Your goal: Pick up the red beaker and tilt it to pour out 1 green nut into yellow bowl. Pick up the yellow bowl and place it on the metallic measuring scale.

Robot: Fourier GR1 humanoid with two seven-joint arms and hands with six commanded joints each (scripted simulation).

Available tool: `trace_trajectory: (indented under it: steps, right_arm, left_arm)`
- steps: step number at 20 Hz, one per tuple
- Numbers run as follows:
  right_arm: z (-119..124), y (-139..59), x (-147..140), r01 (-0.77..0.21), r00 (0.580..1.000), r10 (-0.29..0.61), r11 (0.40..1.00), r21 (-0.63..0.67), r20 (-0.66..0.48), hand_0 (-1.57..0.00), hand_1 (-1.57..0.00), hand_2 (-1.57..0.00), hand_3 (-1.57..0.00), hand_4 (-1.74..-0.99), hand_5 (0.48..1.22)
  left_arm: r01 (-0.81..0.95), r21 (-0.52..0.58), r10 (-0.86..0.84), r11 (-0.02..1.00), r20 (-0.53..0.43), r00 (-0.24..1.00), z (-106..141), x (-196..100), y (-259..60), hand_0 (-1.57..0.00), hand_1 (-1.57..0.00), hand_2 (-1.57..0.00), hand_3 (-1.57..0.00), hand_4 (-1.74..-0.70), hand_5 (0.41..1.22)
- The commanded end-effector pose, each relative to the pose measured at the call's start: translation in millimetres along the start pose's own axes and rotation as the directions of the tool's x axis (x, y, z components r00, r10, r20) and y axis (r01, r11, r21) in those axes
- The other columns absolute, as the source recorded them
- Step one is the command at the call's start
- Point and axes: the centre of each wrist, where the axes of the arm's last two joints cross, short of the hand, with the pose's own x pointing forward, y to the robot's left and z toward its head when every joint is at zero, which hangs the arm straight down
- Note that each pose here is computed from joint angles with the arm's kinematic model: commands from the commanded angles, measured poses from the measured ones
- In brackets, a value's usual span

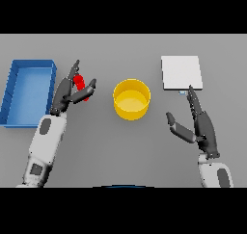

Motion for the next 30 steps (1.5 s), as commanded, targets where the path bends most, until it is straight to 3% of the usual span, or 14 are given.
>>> trace_trajectory:
  steps: [1,3,5,6,8,9,11,13,14,16,22,30]
  right_arm:
    - [-2,-1.2,4,0.002,1.0,-0.002,1.0,-0.003,0.011,0.0,0.0,0.0,0.0,-1.244,0.643]
    - [-4,0.0,3,-0.002,1.0,0.002,1.0,-0.005,0.005,0.0,0.0,0.0,0.0,-1.246,0.646]
    - [-3,-1.6,4,-0.003,1.0,0.004,1.0,-0.006,0.013,0.0,0.0,0.0,0.0,-1.242,0.645]
    - [-5,0.6,4,0.0,1.0,0.0,1.0,-0.007,0.002,0.0,0.0,0.0,0.0,-1.24,0.645]
    - [-3,0.7,2,-0.003,1.0,0.003,1.0,-0.006,-0.001,0.0,0.0,0.0,0.0,-1.237,0.648]
    - [-5,2.7,4,0.004,1.0,-0.004,1.0,-0.01,0.002,0.0,0.0,0.0,0.0,-1.239,0.648]
    - [-4,1.7,1,0.003,1.0,-0.003,1.0,-0.013,0.0,0.0,0.0,0.0,0.0,-1.239,0.648]
    - [-5,-1.0,1,0.005,1.0,-0.004,1.0,-0.011,0.004,0.0,0.0,0.0,0.0,-1.242,0.65]
    - [-4,-1.5,2,0.02,1.0,-0.02,1.0,-0.006,0.007,0.0,0.0,0.0,0.0,-1.25,0.647]
    - [-5,1.3,2,0.026,1.0,-0.025,1.0,-0.013,0.013,0.0,0.0,0.0,0.0,-1.255,0.644]
    - [-3,-1.5,2,-0.005,1.0,0.005,1.0,-0.009,0.02,0.0,0.0,0.0,0.0,-1.236,0.644]
    - [-5,0.3,0,-0.055,0.998,0.055,0.998,-0.006,0.04,0.0,0.0,0.0,0.0,-1.219,0.66]
  left_arm:
    - [-0.032,0.01,0.032,0.999,0.014,0.999,-4,-1,-1,0.0,0.0,0.0,0.0,-1.27,0.7]
    - [-0.07,0.011,0.07,0.997,0.026,0.997,-5,-7,-7,0.0,0.0,-0.01,0.0,-1.3,0.719]
    - [-0.099,0.026,0.098,0.995,0.023,0.995,-8,-13,-13,-0.08,-0.09,-0.16,-0.13,-1.36,0.761]
    - [-0.107,0.031,0.106,0.994,0.033,0.994,-8,-16,-17,-0.21,-0.23,-0.29,-0.25,-1.4,0.787]
    - [-0.09,0.075,0.088,0.993,0.026,0.996,-14,-14,-23,-0.55,-0.59,-0.66,-0.73,-1.47,0.943]
    - [-0.054,0.09,0.053,0.995,0.014,0.999,-17,-10,-24,-0.76,-0.78,-0.84,-0.88,-1.52,0.999]
    - [0.003,0.079,-0.005,0.997,0.023,1.0,-19,-8,-23,-1.05,-1.07,-1.11,-1.06,-1.59,1.079]
    - [-0.006,0.069,0.002,0.998,0.055,0.998,-17,-12,-25,-1.24,-1.25,-1.27,-1.15,-1.64,1.13]
    - [-0.007,0.067,0.003,0.998,0.054,0.999,-17,-12,-25,-1.3,-1.31,-1.33,-1.24,-1.6,1.148]
    - [-0.002,0.07,-0.001,0.998,0.047,0.999,-15,-10,-25,-1.4,-1.41,-1.42,-1.36,-1.54,1.174]
    - [-0.164,0.039,0.157,0.986,0.139,0.978,-23,16,-14,-1.53,-1.53,-1.53,-1.52,-1.69,1.14]
    - [-0.011,-0.016,0.013,1.0,0.17,0.985,-25,46,4,-1.56,-1.56,-1.56,-1.55,-1.72,1.135]
